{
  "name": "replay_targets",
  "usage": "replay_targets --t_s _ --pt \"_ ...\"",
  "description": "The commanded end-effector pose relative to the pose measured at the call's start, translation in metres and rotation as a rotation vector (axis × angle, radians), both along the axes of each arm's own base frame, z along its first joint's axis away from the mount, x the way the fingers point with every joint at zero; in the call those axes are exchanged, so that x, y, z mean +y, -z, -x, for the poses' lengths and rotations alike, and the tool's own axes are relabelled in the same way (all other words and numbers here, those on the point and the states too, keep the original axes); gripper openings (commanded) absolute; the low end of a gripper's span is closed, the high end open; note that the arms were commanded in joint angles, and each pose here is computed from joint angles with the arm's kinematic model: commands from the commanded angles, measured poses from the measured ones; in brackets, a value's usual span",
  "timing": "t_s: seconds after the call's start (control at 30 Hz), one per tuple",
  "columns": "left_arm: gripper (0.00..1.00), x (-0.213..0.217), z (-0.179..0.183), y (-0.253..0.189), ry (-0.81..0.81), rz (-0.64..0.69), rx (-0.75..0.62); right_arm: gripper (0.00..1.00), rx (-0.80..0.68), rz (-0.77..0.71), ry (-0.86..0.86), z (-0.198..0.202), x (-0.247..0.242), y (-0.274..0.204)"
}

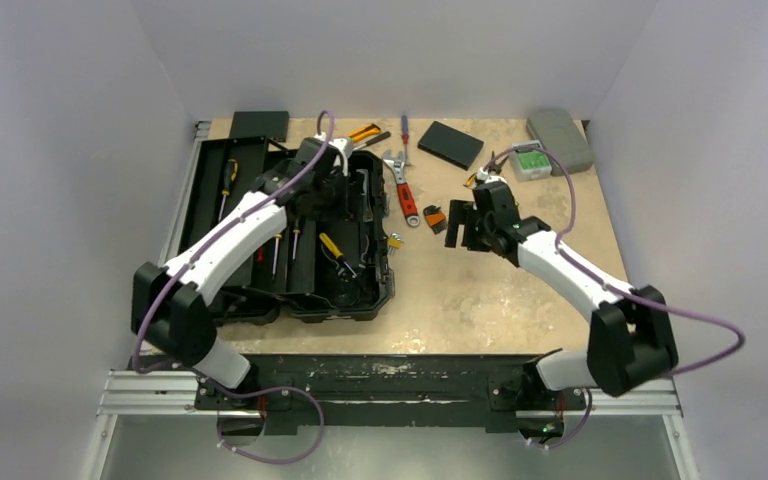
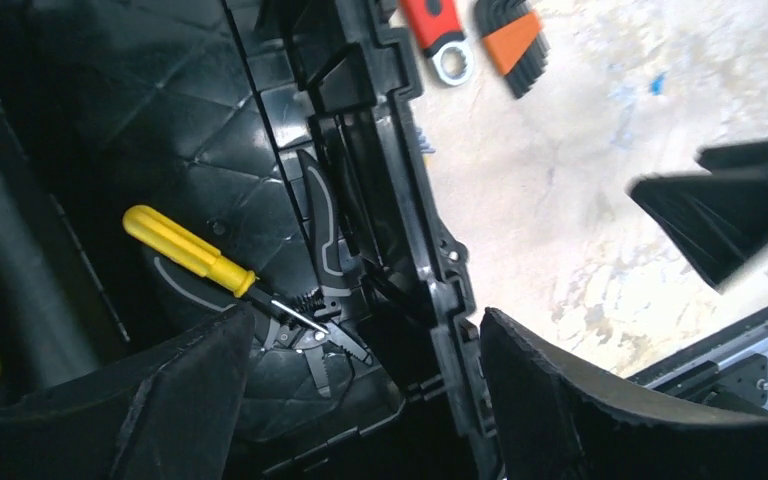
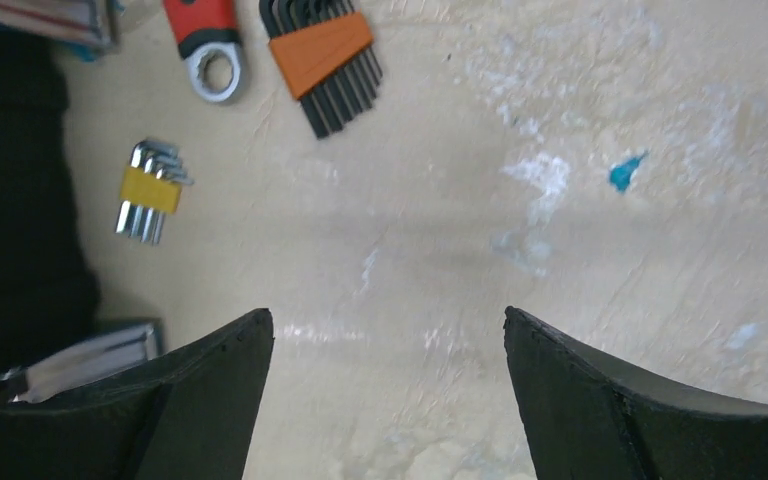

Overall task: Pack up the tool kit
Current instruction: Place the screwdriver in the toolbox, then pick up the screwdriver from the center of the board.

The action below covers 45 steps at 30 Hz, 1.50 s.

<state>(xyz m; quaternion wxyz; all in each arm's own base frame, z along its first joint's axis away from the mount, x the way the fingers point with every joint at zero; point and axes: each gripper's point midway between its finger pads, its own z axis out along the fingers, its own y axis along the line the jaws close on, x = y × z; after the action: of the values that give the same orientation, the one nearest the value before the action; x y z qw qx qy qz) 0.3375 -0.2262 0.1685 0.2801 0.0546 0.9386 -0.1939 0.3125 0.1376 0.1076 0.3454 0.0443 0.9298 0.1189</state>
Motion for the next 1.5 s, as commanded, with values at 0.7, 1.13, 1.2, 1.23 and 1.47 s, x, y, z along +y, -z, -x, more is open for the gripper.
replay_targets --t_s 0.7,1.13,1.2,1.23,1.47 --pt "0.95 0.020 0.045 -0.119 0.021 0.173 -0.369 0.77 -0.010 0.206 -0.250 -0.152 0.062 0.006" --pt "0.94 0.006 0.051 -0.131 0.065 0.251 -0.353 0.93 0.135 0.362 -0.018 -0.166 -0.060 0.009" --pt "0.94 0.002 0.054 -0.134 0.076 0.275 -0.349 0.92 0.177 0.347 0.022 -0.165 -0.076 0.016" --pt "0.94 0.001 0.056 -0.137 0.084 0.289 -0.352 0.91 0.195 0.342 0.045 -0.165 -0.084 0.018" --pt "0.94 0.007 0.061 -0.144 0.072 0.288 -0.378 0.92 0.203 0.308 0.165 -0.177 -0.114 0.037"
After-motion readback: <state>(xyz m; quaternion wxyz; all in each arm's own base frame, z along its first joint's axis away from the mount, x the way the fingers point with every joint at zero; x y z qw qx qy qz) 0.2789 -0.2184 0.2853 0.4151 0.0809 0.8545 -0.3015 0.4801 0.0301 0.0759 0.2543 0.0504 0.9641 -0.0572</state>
